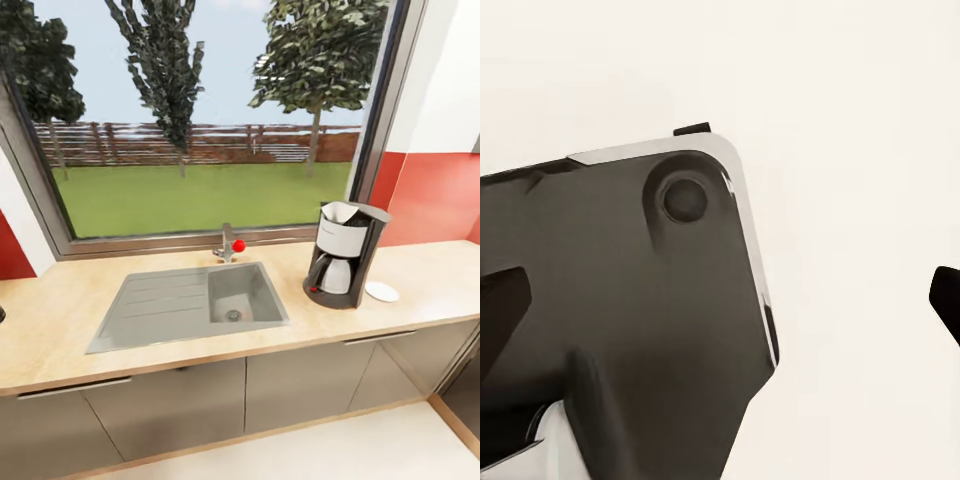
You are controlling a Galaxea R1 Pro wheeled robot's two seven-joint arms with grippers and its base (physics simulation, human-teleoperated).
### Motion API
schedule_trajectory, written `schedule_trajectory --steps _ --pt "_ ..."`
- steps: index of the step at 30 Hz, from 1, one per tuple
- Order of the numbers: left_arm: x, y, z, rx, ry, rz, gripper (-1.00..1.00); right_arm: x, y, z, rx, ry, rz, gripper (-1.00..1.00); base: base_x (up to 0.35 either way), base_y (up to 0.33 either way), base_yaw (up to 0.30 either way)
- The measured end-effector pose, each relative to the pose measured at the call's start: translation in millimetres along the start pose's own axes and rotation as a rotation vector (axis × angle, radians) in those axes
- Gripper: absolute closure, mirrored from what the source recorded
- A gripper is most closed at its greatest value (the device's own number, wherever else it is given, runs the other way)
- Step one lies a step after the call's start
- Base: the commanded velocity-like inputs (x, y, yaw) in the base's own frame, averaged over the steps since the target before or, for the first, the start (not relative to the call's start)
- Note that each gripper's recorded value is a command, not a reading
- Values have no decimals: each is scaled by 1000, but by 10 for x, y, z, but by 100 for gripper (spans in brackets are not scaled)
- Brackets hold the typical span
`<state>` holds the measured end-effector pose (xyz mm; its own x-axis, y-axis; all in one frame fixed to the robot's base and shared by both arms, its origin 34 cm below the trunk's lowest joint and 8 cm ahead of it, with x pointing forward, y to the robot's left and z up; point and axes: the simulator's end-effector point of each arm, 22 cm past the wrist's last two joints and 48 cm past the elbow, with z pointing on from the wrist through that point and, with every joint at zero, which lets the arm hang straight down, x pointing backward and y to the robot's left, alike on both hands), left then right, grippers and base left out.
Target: Set up a coffee station on the kitchen countertop: keep the coffee maker on the countertop, move the bottle of coffee from the kitchen shelf to the counter next to the coffee maker, place a paper coffee filter on top of the coffee maker, put the saucer next to the coffee maker with the coffee cup on the saucer, and place the electric kettle next to the coffee maker.
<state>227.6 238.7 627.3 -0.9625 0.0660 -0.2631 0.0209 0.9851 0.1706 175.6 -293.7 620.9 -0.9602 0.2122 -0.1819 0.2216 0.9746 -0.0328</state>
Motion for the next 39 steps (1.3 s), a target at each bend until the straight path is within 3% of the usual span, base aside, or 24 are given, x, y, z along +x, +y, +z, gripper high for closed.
schedule_trajectory --steps 39 --pt "3 35 7 -5 4 -2 -100 1 8 0 -2 0 0 -100 0 302 276"
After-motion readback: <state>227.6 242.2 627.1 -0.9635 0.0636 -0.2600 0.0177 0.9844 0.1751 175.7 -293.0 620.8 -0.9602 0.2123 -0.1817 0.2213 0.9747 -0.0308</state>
